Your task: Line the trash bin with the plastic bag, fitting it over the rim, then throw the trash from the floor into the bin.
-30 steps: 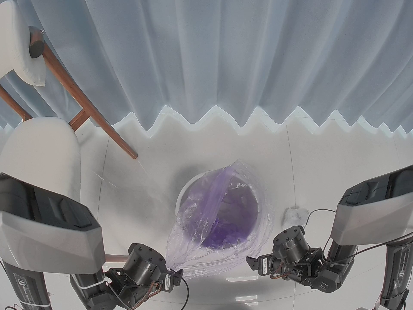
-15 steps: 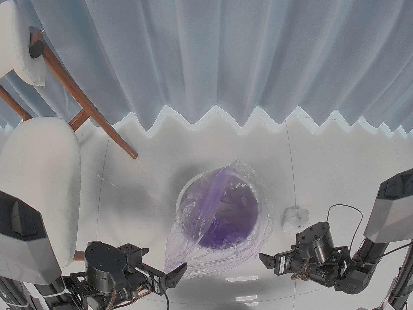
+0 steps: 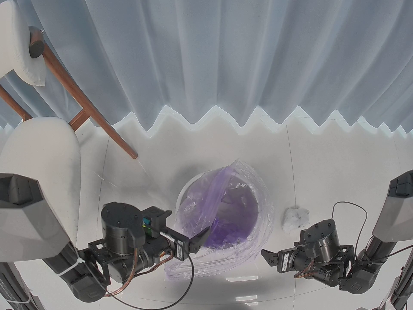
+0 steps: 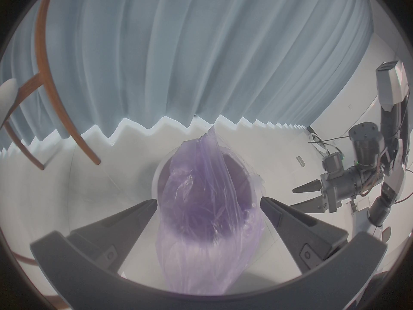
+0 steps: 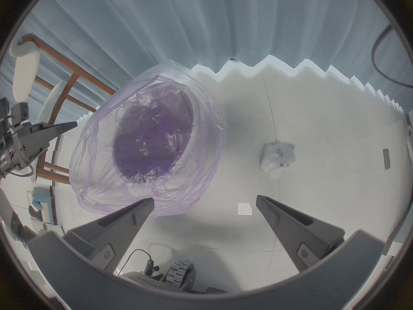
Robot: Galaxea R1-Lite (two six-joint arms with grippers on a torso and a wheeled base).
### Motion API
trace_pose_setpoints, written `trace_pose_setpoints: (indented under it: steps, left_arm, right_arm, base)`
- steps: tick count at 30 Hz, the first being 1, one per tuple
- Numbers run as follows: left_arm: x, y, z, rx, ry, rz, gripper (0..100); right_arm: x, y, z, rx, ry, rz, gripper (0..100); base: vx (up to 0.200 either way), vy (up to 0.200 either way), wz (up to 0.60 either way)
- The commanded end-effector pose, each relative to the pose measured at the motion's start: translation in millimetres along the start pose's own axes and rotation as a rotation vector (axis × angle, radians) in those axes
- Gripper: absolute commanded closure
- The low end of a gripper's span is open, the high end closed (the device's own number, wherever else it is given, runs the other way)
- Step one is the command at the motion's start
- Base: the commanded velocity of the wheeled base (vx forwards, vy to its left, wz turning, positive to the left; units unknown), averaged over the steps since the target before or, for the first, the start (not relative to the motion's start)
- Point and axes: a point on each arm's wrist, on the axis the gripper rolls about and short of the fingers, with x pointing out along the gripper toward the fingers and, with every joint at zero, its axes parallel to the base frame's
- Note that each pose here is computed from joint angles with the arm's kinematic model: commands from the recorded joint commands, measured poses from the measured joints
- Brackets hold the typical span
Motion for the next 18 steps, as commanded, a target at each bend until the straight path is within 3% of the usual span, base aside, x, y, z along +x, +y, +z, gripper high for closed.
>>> trace_pose_setpoints:
  steps: [1,17,18]
  left_arm:
    - [29,6,-1,0.027,0.013,0.004,0]
    - [41,5,-11,0.109,0.042,0.005,0]
    - [42,6,-12,0.112,0.047,0.012,100]
  right_arm:
    - [-1,1,0,0.003,-0.002,0.004,0]
    - [0,5,-2,0.001,0.002,0.014,0]
    - [0,5,-2,0.000,0.003,0.013,0]
  base:
    - [0.000,0.000,0.00]
    - [0.000,0.000,0.00]
    - [0.000,0.000,0.00]
